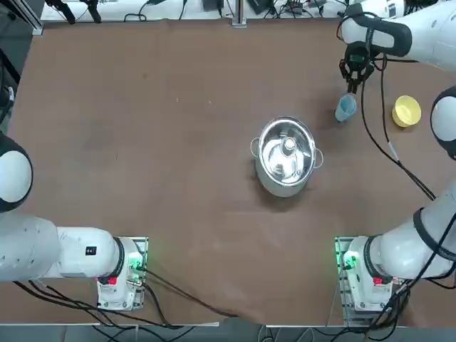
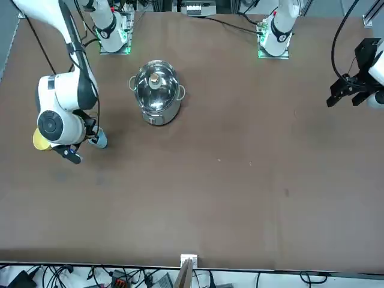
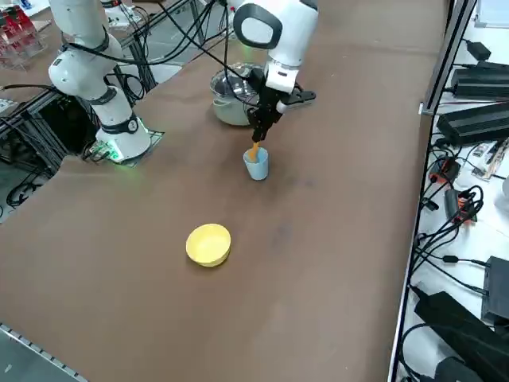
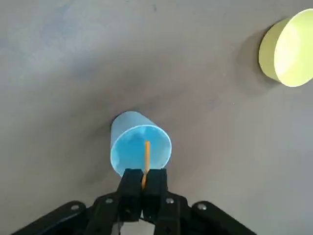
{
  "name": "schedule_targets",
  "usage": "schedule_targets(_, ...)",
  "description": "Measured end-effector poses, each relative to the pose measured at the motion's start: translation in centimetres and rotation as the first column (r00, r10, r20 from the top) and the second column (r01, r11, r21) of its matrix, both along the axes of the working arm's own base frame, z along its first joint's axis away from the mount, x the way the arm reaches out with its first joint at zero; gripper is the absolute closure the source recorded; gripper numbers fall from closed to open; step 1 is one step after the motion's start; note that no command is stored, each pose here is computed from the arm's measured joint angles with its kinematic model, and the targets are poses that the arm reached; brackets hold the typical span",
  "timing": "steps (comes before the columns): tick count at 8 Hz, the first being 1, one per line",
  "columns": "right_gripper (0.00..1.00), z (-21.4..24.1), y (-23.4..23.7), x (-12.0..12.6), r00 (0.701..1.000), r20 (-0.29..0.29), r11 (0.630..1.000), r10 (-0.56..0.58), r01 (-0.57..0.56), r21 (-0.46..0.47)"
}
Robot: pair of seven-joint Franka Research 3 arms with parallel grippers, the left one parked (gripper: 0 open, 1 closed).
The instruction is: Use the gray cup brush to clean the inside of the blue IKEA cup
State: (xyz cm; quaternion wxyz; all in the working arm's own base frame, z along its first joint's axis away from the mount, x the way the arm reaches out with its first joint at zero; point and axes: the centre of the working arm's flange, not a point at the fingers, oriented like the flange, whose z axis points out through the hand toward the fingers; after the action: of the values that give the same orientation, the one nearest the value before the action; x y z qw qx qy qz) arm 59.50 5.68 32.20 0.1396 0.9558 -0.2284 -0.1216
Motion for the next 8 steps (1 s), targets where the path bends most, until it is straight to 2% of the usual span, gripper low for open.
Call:
schedule_targets(3,0.96,0.1,-1.2,0.4,1.000,0.015,0.999,0.009,-0.009,-0.033)
schedule_targets(8,0.96,1.1,-1.0,2.5,0.998,0.061,1.000,-0.011,0.011,0.000)
